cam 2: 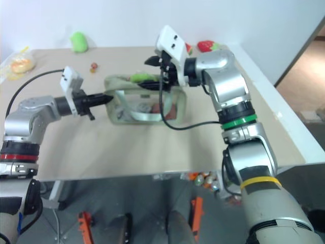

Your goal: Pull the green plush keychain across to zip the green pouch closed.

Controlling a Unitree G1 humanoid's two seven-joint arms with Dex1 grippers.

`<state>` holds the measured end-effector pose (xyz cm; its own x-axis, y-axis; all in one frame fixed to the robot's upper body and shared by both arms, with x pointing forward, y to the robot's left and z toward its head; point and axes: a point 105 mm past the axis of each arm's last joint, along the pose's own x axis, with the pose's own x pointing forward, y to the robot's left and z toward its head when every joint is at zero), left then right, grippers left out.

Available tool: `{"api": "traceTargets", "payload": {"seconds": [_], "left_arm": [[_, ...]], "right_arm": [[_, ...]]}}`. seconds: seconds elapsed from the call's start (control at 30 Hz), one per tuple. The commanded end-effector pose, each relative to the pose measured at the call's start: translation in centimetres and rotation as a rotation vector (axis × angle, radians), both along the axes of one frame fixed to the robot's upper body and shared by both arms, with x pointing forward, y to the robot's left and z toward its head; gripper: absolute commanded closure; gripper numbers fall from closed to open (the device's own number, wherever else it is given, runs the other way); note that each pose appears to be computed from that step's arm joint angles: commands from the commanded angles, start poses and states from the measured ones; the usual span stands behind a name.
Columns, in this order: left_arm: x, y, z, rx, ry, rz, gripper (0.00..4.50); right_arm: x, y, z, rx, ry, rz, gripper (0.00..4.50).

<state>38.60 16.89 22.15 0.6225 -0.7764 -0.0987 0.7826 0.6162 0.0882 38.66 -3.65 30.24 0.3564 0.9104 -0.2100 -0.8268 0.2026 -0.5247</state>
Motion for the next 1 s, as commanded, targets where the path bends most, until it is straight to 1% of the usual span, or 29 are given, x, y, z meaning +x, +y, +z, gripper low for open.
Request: {"api": "traceTargets", "payload": {"seconds": [0.03,0.27,0.37,0.5,0.53,0.63,0.67,0.83,0.9,1.0], "left_arm": [[-0.4,-0.1,0.6,-0.006,-0.020,-0.005,4.50],[-0.5,0.0,0.5,-0.008,-0.018,0.003,4.50],[-0.5,0.0,0.4,-0.010,-0.016,0.006,4.50],[-0.5,0.0,0.3,-0.011,-0.012,0.007,4.50],[-0.5,-0.1,0.3,-0.011,-0.012,0.007,4.50],[-0.5,-0.1,0.2,-0.012,-0.011,0.008,4.50],[-0.4,-0.1,0.2,-0.013,-0.011,0.009,4.50],[-0.4,-0.1,0.3,-0.017,-0.013,0.011,4.50],[-0.4,-0.1,0.3,-0.017,-0.013,0.011,4.50],[-0.4,-0.2,0.2,-0.020,-0.011,0.009,4.50]], "right_arm": [[-0.2,0.5,1.4,-0.003,-0.052,0.019,0.81],[0.6,1.1,1.2,0.015,-0.031,0.002,0.81],[0.9,1.3,1.4,0.055,-0.006,-0.001,1.58],[1.0,1.4,1.7,0.079,0.006,0.000,2.99],[1.1,1.5,1.8,0.083,0.008,-0.002,3.42],[1.2,1.5,1.8,0.090,0.013,-0.005,4.42],[1.2,1.5,1.8,0.092,0.015,-0.006,4.48],[1.6,1.0,2.0,0.108,0.019,-0.037,4.48],[1.8,0.5,2.6,0.124,0.017,-0.058,4.48],[1.7,-0.5,4.2,0.158,0.006,-0.072,4.48]]}}
